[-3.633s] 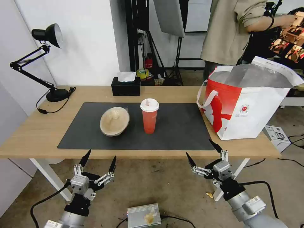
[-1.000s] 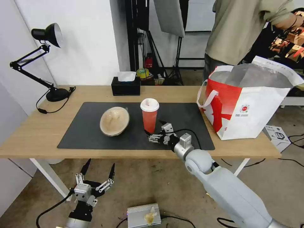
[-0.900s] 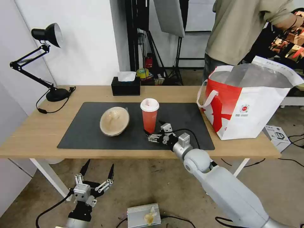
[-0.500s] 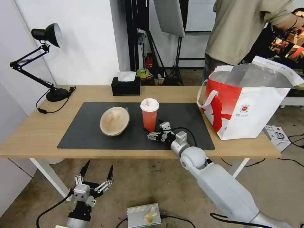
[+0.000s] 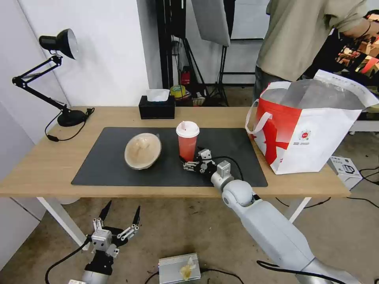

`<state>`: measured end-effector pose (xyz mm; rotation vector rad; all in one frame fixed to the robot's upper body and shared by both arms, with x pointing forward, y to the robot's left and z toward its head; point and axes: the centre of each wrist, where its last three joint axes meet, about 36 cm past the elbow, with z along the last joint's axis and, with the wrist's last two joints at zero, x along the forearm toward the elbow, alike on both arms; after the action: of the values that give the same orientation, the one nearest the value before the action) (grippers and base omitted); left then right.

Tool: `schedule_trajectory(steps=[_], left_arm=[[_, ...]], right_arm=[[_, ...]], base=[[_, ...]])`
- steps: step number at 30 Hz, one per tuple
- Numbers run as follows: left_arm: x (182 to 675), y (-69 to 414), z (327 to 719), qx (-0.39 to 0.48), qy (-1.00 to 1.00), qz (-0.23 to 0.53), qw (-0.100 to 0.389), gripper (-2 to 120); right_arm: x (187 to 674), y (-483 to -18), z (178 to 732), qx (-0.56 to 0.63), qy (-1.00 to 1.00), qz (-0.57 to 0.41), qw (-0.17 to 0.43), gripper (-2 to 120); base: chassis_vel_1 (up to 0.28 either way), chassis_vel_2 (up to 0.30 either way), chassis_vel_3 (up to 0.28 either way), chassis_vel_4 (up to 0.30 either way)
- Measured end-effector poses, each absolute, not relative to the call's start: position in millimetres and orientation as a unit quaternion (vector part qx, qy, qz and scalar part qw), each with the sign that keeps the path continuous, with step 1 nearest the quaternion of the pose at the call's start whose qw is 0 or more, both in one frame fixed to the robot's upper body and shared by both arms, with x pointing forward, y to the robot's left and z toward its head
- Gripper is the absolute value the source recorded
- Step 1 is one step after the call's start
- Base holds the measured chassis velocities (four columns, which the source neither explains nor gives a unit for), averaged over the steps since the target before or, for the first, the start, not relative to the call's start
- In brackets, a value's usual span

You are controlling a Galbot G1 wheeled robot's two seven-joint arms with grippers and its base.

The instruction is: Pick up the trash from the table and place it into the takeout bag.

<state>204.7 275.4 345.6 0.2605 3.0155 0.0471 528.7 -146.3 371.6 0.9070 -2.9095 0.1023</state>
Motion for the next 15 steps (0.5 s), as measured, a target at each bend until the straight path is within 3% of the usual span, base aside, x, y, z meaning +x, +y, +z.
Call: schedule_trajectory(steps=[11,15], left_arm=[[209.1,273.2,341.0,0.090,0.994,0.010,0.056,100],[208.8,273.8,339.6,0.090,0.994,0.011,0.054,100]], right_arm=[[539.1,-144.3,366.7,0.292,-0.955,0.037,0.042,100],[539.9,-144.7,364.9,0.290,-0.955,0.043,0.043,89]], base=[[0.000,0.000,0.000,0.000],[0.000,0.000,0.000,0.000]])
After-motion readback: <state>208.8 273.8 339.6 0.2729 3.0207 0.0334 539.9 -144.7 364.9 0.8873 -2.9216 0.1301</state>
